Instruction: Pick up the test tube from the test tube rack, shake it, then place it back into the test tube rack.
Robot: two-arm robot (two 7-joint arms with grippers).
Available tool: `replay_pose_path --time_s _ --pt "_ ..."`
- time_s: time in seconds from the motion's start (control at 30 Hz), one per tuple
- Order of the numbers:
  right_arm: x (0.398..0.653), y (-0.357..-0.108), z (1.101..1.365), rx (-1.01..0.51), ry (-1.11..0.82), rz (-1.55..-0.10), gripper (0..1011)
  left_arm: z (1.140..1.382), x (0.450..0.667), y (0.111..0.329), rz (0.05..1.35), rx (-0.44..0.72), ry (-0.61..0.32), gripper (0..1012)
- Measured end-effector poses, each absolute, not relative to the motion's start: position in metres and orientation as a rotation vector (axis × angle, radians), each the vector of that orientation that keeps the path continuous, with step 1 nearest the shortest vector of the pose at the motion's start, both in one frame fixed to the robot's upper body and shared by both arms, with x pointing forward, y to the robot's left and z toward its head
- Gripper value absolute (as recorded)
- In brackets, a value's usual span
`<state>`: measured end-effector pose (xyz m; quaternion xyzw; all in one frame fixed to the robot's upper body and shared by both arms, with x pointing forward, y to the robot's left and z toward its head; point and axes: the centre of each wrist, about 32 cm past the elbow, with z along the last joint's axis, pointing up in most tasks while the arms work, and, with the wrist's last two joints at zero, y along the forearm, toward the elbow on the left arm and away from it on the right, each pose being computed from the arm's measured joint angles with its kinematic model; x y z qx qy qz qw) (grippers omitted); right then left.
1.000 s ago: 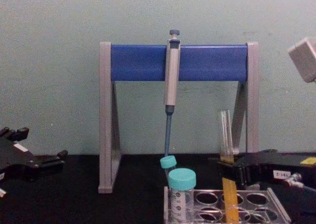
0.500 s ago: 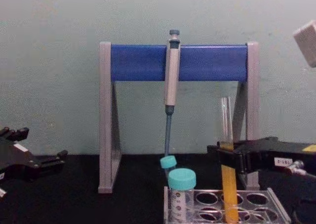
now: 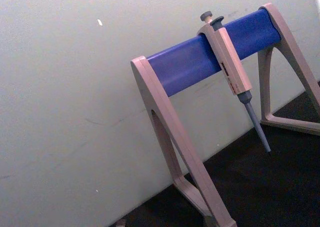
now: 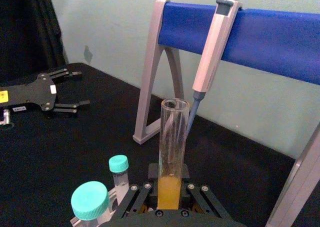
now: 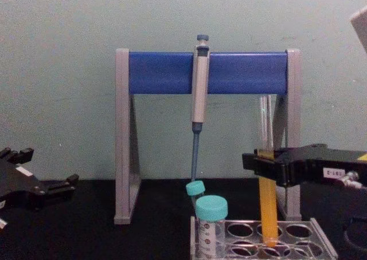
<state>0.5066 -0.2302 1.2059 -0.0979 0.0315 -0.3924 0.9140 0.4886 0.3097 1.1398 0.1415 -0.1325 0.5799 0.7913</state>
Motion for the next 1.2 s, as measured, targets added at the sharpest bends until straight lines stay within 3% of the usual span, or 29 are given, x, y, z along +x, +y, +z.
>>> replay_pose_path --time_s 0.5,1.2 --pt "0.501 -0.236 1.216 -0.135 0.025 -0.796 232 1.14 0.489 0.31 1.248 0.304 -0.285 1001" --pt "0.483 -0.253 1.2 -0.055 -0.082 -0.76 232 1.14 0.489 0.31 1.248 0.304 -0.285 1001"
